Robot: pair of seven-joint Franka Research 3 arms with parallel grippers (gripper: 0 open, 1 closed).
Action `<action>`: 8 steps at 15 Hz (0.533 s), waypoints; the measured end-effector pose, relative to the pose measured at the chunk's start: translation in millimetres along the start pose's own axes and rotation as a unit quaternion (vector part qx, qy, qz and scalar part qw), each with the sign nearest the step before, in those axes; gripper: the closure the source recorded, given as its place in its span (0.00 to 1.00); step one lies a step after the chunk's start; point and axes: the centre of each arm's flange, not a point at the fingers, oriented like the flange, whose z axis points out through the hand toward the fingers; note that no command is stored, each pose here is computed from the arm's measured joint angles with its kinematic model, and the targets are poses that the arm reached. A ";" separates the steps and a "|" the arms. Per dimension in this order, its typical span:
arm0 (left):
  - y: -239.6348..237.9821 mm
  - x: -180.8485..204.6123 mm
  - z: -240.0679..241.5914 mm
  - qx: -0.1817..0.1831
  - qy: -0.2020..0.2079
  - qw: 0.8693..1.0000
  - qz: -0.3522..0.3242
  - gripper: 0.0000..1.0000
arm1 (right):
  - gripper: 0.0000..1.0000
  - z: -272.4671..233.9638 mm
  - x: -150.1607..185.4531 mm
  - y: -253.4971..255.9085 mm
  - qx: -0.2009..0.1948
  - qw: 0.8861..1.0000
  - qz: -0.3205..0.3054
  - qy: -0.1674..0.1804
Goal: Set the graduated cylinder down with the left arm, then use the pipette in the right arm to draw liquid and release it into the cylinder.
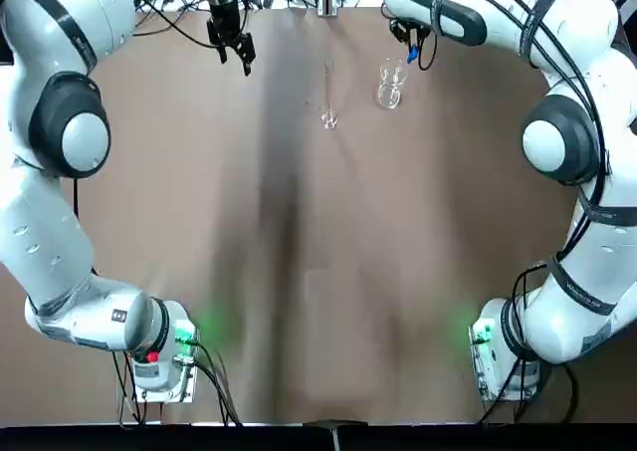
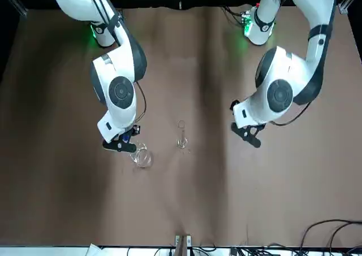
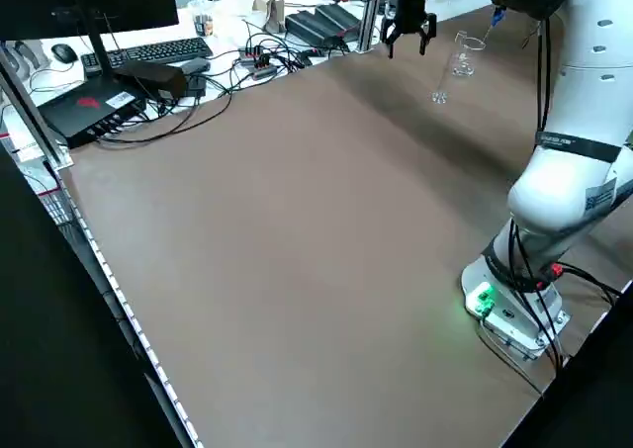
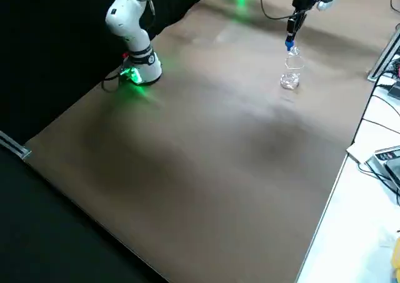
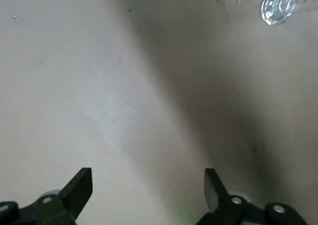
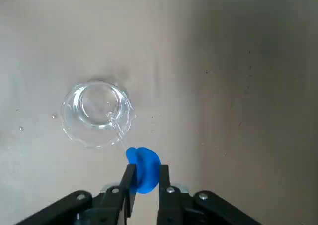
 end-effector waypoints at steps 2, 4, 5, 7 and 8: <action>-18.6 6.1 27.4 -0.012 -0.020 1.000 -0.005 0.00 | 0.74 -0.3 -0.6 -0.8 0.000 1.000 -0.001 0.000; -37.4 7.8 39.7 -0.048 -0.020 0.999 -0.012 0.00 | 0.72 -1.3 -2.7 -4.2 0.000 1.000 -0.004 0.001; -46.2 7.4 42.7 -0.064 -0.018 0.998 0.001 0.00 | 0.71 -2.0 -3.9 -6.0 0.001 1.000 -0.005 0.001; -56.6 6.1 44.3 -0.079 -0.010 0.995 0.061 0.00 | 0.66 -7.8 -5.0 -7.5 0.004 1.000 -0.006 0.005; -58.9 5.7 43.6 -0.084 -0.005 0.992 0.093 0.00 | 0.63 -13.5 -5.3 -7.0 0.009 1.000 -0.005 0.008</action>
